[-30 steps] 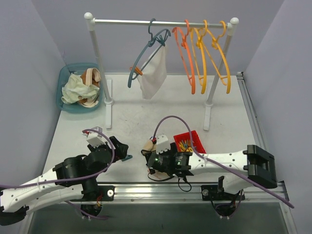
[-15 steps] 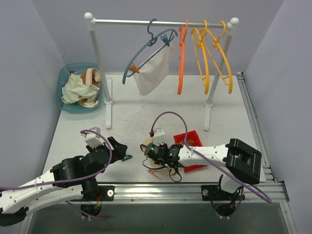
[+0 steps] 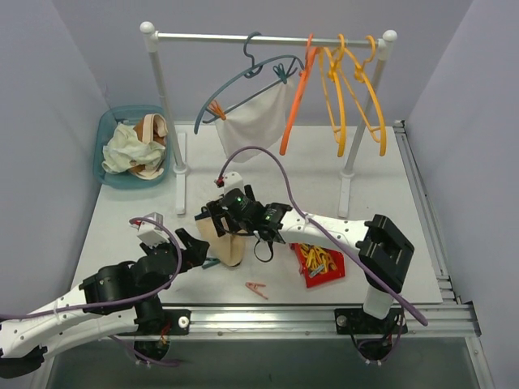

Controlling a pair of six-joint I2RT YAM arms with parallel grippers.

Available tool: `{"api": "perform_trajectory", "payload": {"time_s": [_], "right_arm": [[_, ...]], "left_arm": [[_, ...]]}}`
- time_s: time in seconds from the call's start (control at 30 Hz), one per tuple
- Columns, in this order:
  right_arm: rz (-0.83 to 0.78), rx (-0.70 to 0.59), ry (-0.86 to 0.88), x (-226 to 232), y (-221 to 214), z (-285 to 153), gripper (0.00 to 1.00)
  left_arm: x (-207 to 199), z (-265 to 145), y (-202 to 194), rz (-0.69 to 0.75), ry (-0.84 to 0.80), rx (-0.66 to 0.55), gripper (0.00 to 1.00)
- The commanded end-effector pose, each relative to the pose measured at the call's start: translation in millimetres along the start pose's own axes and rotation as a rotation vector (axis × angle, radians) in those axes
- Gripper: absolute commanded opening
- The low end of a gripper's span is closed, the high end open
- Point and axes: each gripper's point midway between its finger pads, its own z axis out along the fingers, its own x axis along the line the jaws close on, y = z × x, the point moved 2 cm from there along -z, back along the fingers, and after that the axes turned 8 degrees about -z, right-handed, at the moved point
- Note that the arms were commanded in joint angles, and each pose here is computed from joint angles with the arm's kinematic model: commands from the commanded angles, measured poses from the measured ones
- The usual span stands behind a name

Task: Remove the underwear clipped to the hanger

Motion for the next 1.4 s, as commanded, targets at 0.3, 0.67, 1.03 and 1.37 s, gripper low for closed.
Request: {"api": "perform_trajectory", "payload": {"time_s": [0.3,0.67,1.03,1.37], "right_arm": [[-0.134,0.231,0.236,40,-118,-80,0.87],[-0.373,0.485,0.38,73,-200,-75,0.84],[-0.412,0.401,0.357,69,-172,-82,0.79],[-0.398,0.368,0.286,56,-154,-92,0.74]], "left_arm": [[13,-9,27,0.032,0.029,-0.107,0.94],[9,-12,27,0.018,0.01,-0.092,0.94],[12,-13,27,0.008,0.012,-0.092,0.94],[14,-12,27,0.005,0.02,-0.095,0.94]]}}
